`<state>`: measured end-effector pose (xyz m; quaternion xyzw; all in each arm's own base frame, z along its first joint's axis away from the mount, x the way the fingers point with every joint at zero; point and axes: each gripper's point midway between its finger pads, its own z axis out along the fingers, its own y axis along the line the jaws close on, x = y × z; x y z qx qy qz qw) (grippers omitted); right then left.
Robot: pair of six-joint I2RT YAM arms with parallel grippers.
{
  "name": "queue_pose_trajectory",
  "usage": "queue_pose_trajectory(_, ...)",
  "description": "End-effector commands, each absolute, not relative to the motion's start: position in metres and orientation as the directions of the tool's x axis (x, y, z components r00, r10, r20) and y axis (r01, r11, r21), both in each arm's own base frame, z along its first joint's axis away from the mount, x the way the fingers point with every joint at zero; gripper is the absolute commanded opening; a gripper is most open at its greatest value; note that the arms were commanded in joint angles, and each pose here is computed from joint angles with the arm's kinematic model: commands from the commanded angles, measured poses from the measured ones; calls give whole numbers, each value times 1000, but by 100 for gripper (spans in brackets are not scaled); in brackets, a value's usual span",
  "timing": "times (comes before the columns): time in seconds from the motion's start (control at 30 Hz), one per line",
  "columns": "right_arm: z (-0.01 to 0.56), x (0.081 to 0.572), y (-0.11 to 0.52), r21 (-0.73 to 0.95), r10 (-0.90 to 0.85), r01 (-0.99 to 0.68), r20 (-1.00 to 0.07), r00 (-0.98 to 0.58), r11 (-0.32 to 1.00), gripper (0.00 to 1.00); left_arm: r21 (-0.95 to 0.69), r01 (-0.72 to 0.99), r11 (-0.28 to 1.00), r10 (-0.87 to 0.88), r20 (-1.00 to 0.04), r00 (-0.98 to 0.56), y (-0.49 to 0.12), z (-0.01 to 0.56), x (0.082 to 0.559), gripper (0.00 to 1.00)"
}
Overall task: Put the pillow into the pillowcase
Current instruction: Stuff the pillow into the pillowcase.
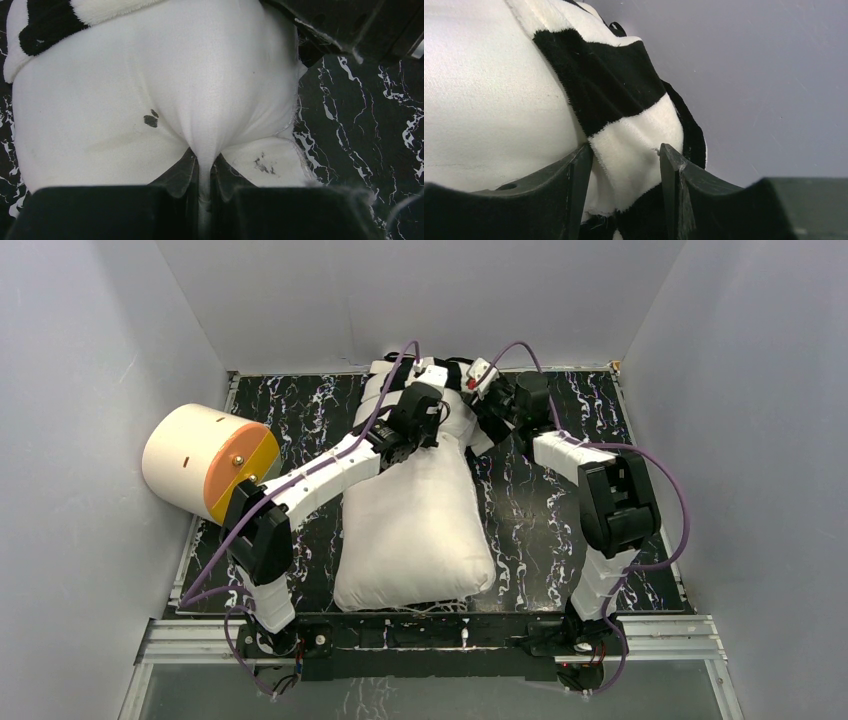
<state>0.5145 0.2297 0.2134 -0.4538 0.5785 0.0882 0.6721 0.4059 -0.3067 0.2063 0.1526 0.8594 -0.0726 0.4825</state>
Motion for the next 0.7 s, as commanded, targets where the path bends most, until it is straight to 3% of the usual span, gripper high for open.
queue_pose_trajectory(0.0,207,526,222,-555,-471,-597,-826,312,579,60,-28,243,970,68,-924,-377,-286,268,419,0)
queue_pose_trajectory(0.07,204,529,225,-546,-465,-607,-831,306,577,47,-28,221,975,55,-932,-359,-284,272,424,0)
queue_pose_trajectory(0.17,216,521,242,-510,-413,-651,-855,313,563,0,-26,175,984,35,-943,-332,-280,276,433,0)
queue_pose_trajectory(0.43,240,409,294,-327,-256,-858,-937,239,396,0,-31,27,999,-20,-941,-339,-262,255,458,0)
queue_pose_trajectory(0.67,256,374,295,-205,-196,-914,-970,143,350,0,-50,-23,998,-55,-940,-337,-258,246,463,0)
